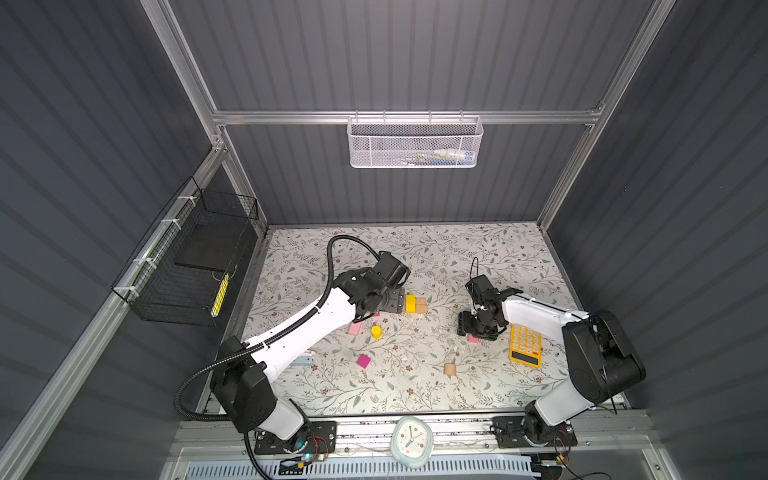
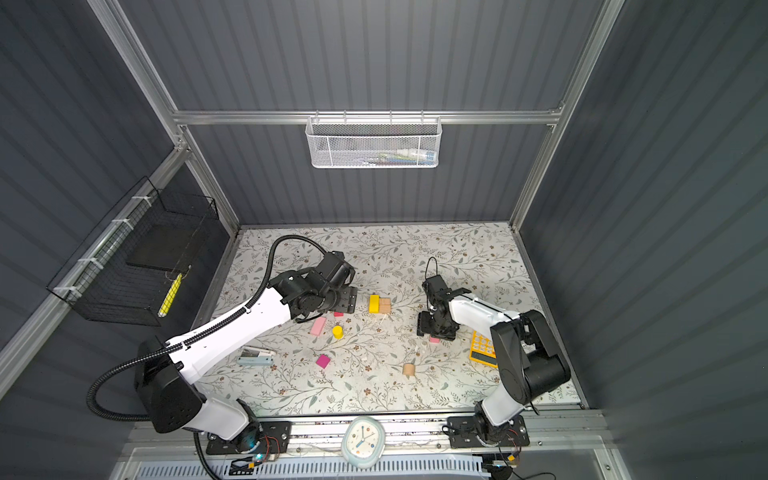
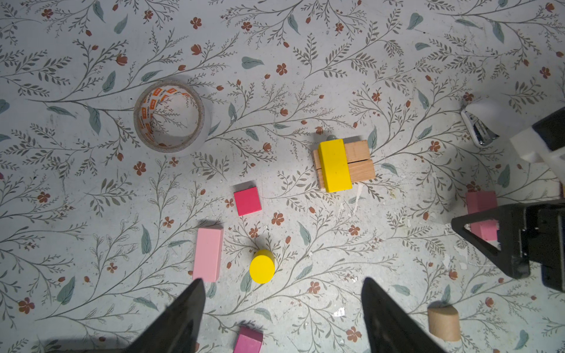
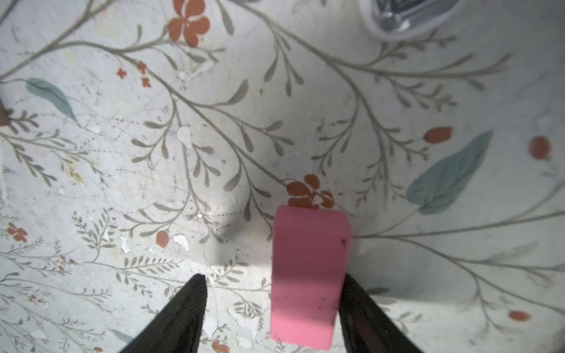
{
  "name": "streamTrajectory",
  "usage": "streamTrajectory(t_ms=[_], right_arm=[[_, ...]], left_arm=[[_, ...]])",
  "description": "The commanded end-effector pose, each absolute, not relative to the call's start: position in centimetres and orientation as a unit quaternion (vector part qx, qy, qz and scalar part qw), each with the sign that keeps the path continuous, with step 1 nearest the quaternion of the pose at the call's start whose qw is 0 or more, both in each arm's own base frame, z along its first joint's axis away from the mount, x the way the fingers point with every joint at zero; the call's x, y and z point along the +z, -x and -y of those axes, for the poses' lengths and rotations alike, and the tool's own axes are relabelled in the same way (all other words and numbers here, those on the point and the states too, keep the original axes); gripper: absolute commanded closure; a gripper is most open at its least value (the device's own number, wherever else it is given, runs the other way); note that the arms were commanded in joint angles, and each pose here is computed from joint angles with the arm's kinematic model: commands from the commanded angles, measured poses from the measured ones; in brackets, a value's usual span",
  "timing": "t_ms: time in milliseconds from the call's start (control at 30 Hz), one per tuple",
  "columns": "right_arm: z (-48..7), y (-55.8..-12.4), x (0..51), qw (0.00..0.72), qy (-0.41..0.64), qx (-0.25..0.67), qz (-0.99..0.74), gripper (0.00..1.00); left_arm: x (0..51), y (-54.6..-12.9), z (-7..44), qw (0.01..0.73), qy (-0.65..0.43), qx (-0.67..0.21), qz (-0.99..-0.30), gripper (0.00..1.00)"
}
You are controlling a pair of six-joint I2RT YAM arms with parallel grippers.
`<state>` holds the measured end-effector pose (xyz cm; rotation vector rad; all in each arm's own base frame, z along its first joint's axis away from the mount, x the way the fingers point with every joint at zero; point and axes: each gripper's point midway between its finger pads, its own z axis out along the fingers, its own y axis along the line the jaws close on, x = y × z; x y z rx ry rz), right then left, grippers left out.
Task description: Build the wood block tower
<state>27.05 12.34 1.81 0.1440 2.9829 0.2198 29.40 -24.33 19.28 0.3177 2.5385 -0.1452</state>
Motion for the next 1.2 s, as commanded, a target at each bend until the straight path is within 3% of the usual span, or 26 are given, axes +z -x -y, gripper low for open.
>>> streamTrajectory(t_ms=[0, 200, 667, 1167], right_arm=[[-11.7, -27.0, 1.6, 0.069, -0.055, 0.048, -0.995, 0.34], [-11.5, -27.4, 1.9, 0.078, -0.062, 0.042, -0.994, 0.48], [-11.4, -27.5, 2.0, 0.081, -0.061, 0.038, -0.994, 0.69], [-12.2, -28.5, 3.8, 0.094, -0.043, 0.037, -0.994, 0.74]], left_arm=[[19.2, -29.4, 24.0, 0.288, -0.118, -0.051, -0.949, 0.2], [19.2, -29.4, 24.0, 0.287, -0.117, -0.052, -0.949, 0.2], [19.1, -29.5, 24.5, 0.285, -0.117, -0.059, -0.95, 0.2], [19.0, -29.5, 24.5, 0.284, -0.117, -0.059, -0.95, 0.2]])
